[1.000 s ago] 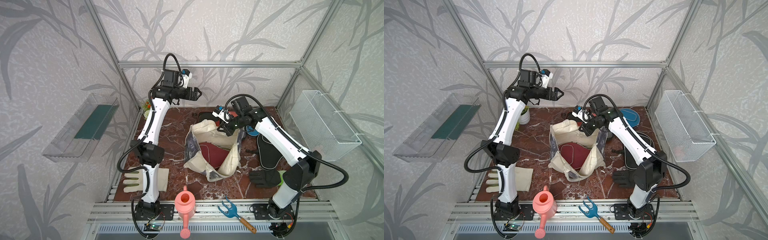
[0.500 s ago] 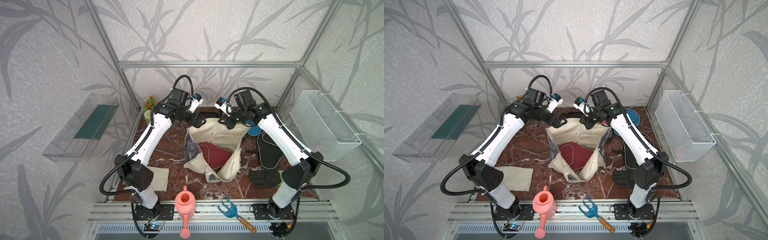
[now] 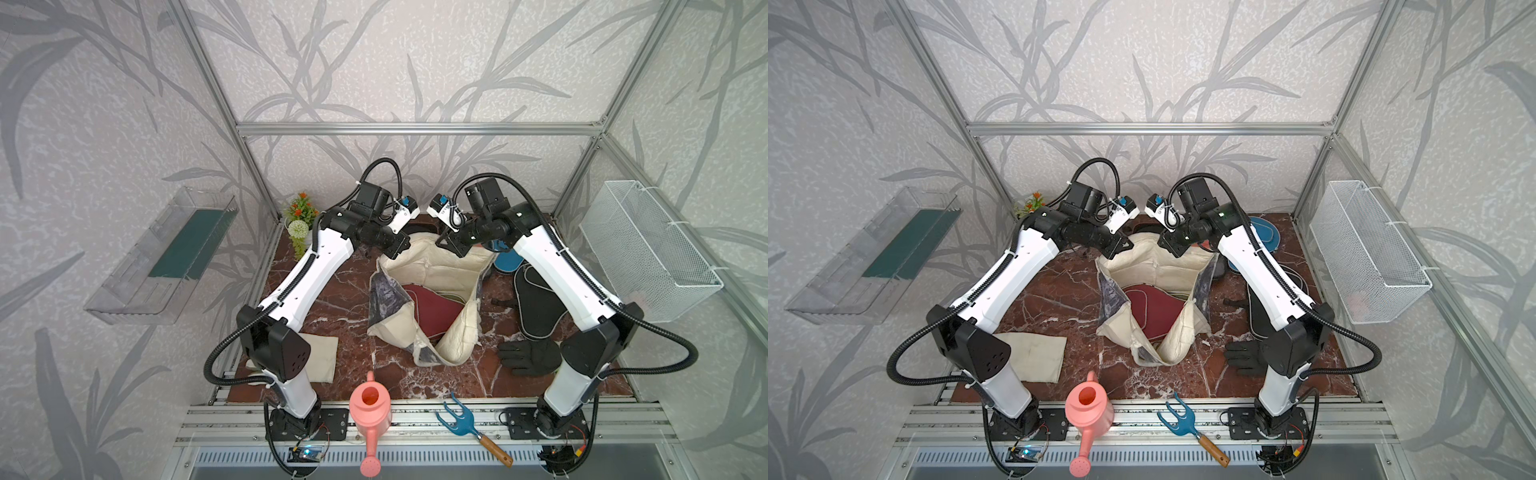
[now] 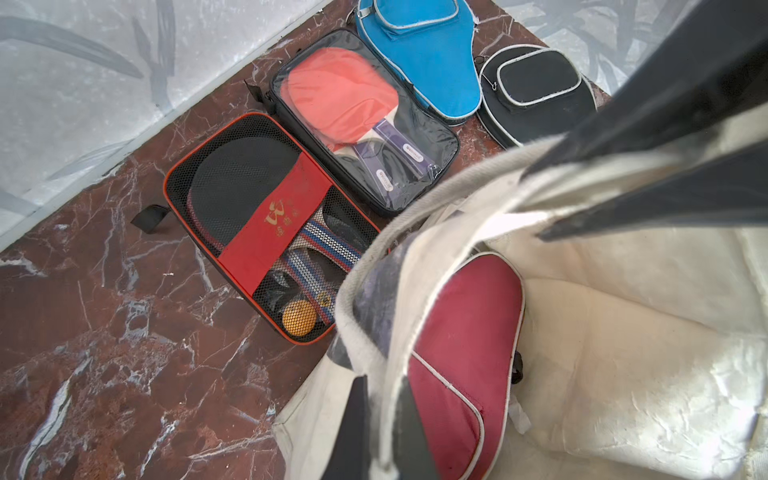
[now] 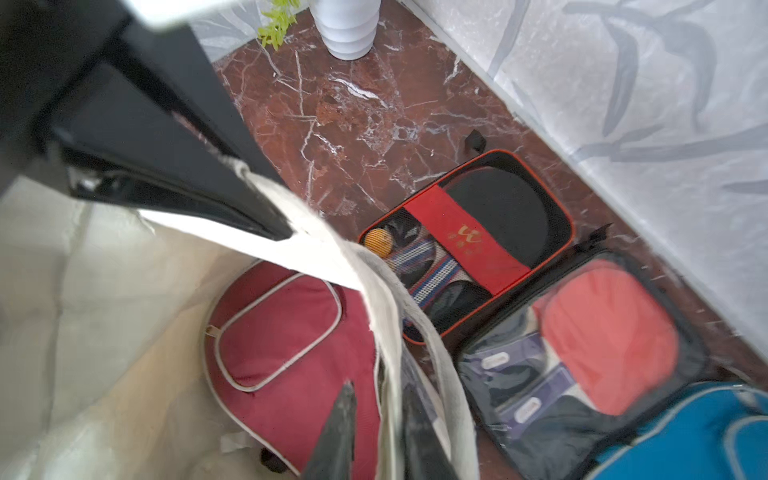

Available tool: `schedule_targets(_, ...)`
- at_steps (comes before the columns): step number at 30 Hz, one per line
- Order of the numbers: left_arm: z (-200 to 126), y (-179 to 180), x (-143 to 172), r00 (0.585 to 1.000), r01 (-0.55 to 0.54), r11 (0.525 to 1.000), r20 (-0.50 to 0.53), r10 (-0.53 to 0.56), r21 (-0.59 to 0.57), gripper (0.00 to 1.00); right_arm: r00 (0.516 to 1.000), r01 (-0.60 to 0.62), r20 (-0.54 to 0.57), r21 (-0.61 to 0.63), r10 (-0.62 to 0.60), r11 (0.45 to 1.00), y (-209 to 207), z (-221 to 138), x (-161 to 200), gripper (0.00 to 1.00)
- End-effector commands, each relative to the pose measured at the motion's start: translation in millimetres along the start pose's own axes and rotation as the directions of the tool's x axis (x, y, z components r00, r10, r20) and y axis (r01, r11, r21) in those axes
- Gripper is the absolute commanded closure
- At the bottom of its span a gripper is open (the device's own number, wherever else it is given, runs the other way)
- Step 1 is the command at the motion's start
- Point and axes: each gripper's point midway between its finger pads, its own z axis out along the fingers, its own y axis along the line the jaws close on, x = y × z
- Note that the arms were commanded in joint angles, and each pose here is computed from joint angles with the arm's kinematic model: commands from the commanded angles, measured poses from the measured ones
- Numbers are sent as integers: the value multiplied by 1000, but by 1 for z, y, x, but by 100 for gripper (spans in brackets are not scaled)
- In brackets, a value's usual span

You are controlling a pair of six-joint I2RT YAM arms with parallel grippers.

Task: Remove the ping pong set from the canvas bag
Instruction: Pick up the ping pong set from the canvas bag.

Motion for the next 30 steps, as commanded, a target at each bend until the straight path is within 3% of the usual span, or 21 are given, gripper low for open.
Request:
schedule_targets(1,-24,-5,-14,996,-38,999,77,39,-16,100,989,74,120,109,-87,991,27,-61,-18,58)
schedule_targets(3,-31,-3,-25,991,-37,999,127,42,-36,100,990,76,114,104,-88,992,45,-67,-6,50)
schedule_targets(6,-39,-10,-35,984,-37,999,176,39,-15,100,995,57,73,76,-62,995,66,-60,23,48)
schedule_targets(12,-49,-25,-45,970,-31,998,242,17,56,100,998,-51,-31,38,52,998,83,-8,60,51)
schedule_targets(19,-54,-33,-41,964,-26,996,264,2,87,100,980,-135,-134,88,146,987,77,36,93,50)
schedule_targets(30,-35,-36,-32,971,-17,990,240,-18,141,100,938,-155,-286,165,197,974,54,103,131,25)
